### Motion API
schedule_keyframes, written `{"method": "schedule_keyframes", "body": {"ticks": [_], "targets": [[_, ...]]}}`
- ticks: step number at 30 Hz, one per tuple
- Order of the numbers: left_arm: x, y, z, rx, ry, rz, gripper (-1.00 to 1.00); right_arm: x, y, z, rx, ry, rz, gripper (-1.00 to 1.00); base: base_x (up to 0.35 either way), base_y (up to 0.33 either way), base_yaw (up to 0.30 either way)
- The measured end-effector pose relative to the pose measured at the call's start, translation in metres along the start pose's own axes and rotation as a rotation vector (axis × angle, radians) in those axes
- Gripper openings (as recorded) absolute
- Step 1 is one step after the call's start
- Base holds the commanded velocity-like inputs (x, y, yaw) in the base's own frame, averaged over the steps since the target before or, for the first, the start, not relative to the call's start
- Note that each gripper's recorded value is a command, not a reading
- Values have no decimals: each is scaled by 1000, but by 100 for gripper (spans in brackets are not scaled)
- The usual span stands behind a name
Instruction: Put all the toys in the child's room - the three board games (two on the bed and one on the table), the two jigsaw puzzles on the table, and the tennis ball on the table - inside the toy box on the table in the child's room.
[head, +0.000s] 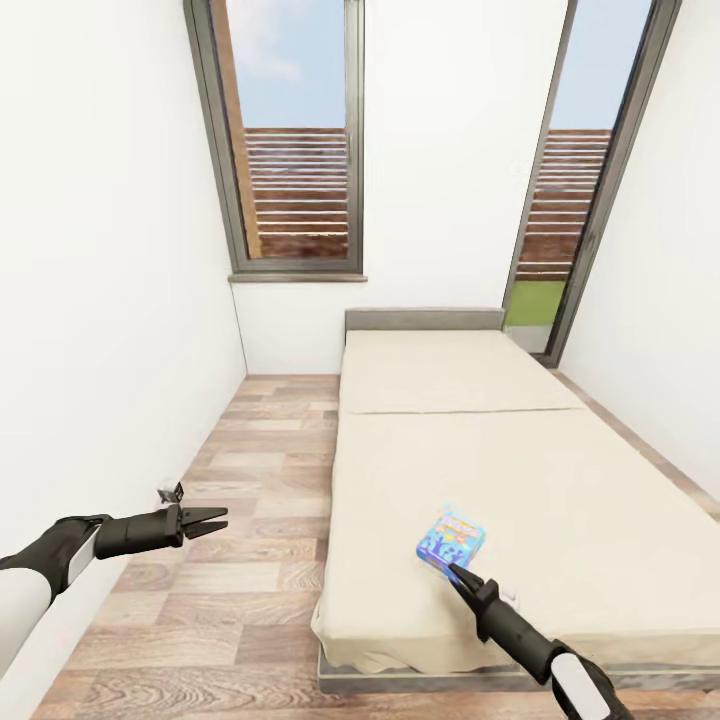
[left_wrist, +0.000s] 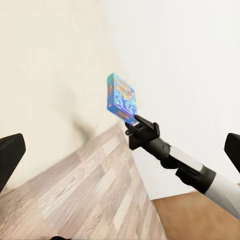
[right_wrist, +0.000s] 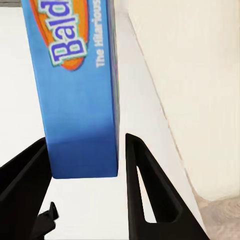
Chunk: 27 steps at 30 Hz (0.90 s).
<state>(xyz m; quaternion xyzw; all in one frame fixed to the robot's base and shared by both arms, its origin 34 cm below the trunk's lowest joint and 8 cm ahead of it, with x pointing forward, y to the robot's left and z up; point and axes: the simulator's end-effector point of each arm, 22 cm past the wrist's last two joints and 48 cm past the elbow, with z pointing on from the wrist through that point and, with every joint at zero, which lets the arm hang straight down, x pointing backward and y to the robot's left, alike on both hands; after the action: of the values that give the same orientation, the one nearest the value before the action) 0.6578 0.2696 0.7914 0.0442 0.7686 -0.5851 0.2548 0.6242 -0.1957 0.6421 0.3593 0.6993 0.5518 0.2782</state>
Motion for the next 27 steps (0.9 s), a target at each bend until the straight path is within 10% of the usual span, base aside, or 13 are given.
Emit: {"method": "schedule_keyframes", "body": {"ticks": [14,27], "targets": [[-13,-21,-4,0,2,-1,100,-9,90,1,-136,32,-115,-100,0,0,0],[-25,-41,-7,0,3,0,100,-10,120,-9,-135,62,-128,-100,0,0,0]]}}
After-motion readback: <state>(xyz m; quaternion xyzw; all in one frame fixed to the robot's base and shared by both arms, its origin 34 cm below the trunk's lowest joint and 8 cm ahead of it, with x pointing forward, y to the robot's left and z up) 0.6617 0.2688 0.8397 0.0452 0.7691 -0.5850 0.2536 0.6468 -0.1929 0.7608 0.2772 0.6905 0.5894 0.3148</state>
